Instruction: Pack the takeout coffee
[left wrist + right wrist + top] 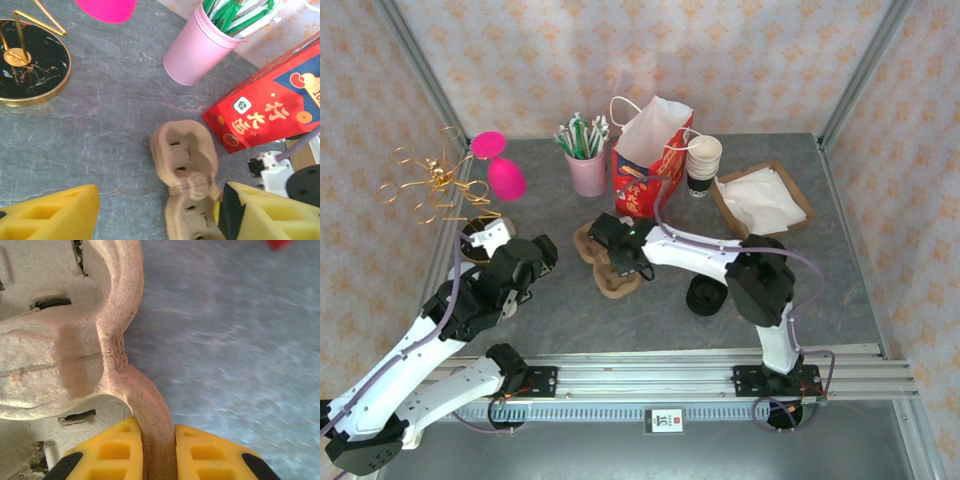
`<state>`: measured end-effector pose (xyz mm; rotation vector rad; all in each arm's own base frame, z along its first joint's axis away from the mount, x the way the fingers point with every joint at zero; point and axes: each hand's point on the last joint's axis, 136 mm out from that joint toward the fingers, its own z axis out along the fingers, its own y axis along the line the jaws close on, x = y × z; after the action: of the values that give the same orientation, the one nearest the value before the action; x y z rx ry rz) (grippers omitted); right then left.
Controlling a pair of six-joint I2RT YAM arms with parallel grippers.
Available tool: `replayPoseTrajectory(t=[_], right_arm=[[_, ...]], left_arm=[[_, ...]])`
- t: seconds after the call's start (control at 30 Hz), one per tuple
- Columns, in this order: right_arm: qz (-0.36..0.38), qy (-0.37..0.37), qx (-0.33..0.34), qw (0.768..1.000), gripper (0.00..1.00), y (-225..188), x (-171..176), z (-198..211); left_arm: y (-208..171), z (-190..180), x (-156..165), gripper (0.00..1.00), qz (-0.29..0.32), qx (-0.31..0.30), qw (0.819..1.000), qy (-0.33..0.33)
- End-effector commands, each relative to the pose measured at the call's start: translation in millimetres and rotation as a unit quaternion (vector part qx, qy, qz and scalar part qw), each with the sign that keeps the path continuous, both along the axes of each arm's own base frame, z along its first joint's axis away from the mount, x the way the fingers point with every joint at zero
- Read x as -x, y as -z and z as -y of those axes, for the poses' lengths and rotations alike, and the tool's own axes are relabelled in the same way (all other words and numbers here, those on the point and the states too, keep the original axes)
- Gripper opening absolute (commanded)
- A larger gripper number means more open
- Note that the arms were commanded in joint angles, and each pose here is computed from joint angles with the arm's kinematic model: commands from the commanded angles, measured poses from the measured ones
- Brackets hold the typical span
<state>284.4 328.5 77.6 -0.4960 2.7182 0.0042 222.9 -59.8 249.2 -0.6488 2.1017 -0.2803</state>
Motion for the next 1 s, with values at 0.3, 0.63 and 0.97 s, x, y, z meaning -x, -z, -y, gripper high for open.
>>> replayPoseTrajectory(t=[0.3, 0.63, 0.97], right_arm=[[-0.005, 0.094, 0.038, 0.995, 0.13, -1.5, 18.0, 93.7], [-0.011, 0.171, 0.034, 0.985, 0.13, -2.4, 16.7, 137.8], [-0.007, 0.239, 0.032, 0.971, 0.12, 1.2, 9.6, 184.2]], left_arm=[[0.7, 23.6, -13.5, 0.68, -0.004, 0.004, 0.999, 0.038], [2.7, 30.9, -17.4, 0.68, -0.009, 0.004, 0.999, 0.049], [3.0, 35.5, -20.6, 0.68, -0.009, 0.006, 0.998, 0.055]])
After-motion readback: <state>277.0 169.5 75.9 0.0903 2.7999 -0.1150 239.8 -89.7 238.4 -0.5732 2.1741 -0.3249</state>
